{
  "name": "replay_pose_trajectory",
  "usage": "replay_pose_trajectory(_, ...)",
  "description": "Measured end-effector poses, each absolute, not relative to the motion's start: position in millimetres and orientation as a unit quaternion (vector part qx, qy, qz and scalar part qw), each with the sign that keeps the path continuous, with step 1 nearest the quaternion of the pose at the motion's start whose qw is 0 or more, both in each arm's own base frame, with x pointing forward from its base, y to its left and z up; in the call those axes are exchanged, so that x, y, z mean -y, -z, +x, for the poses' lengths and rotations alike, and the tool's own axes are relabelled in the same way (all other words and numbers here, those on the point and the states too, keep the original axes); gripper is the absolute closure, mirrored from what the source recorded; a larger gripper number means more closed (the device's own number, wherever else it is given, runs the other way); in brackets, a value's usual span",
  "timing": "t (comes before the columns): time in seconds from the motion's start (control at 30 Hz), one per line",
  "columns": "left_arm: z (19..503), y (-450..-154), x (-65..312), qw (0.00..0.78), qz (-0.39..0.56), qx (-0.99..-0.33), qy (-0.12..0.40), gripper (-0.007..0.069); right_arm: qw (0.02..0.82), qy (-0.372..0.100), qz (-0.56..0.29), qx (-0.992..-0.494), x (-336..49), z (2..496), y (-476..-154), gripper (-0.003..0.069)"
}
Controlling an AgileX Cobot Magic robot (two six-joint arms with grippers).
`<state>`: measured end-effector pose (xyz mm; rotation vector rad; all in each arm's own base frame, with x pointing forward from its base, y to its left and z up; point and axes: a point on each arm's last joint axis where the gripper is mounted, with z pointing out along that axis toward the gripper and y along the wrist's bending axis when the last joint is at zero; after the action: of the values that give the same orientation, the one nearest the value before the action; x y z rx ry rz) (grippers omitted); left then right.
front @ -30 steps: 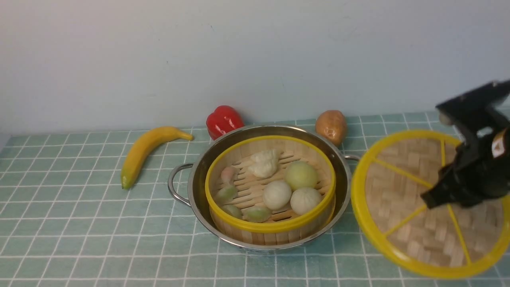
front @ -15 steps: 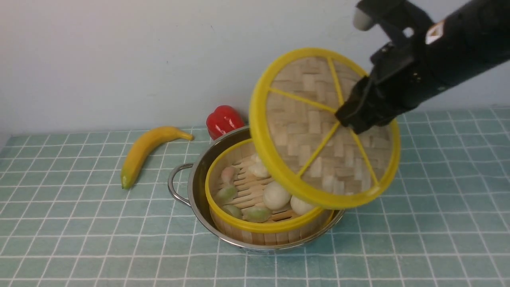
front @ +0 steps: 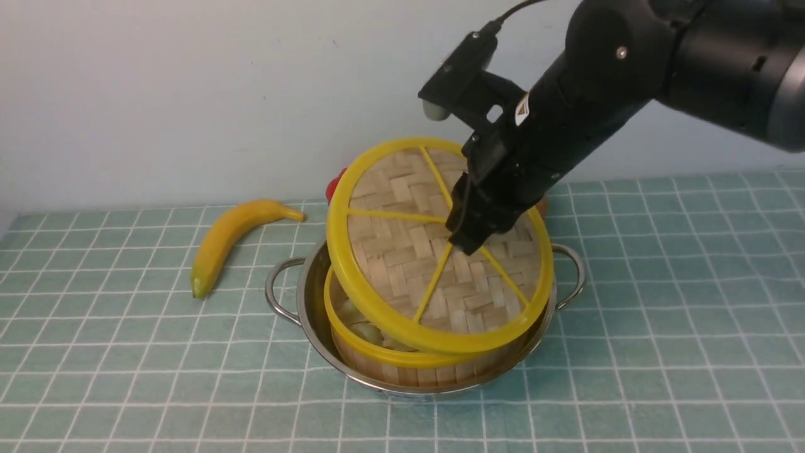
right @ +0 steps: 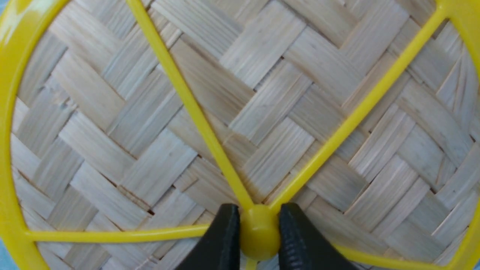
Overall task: Place the steamer in the pot on the blue tablecloth, and put the lid on the steamer.
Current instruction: 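Place the bamboo steamer lid onto the steamer basket in the pot with the right gripper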
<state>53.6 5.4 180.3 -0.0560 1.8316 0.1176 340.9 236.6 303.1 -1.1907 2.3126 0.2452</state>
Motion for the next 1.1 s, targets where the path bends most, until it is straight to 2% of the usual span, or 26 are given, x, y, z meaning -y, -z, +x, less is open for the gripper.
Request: replay_pose_trajectory(1.1,53.6,-180.3,-5.4,0.607,-0.024,-0.792,-0.051,0.0414,0.277,-0.077,-0.445,-0.848,-245.7,358.9,-276.4,0.0511)
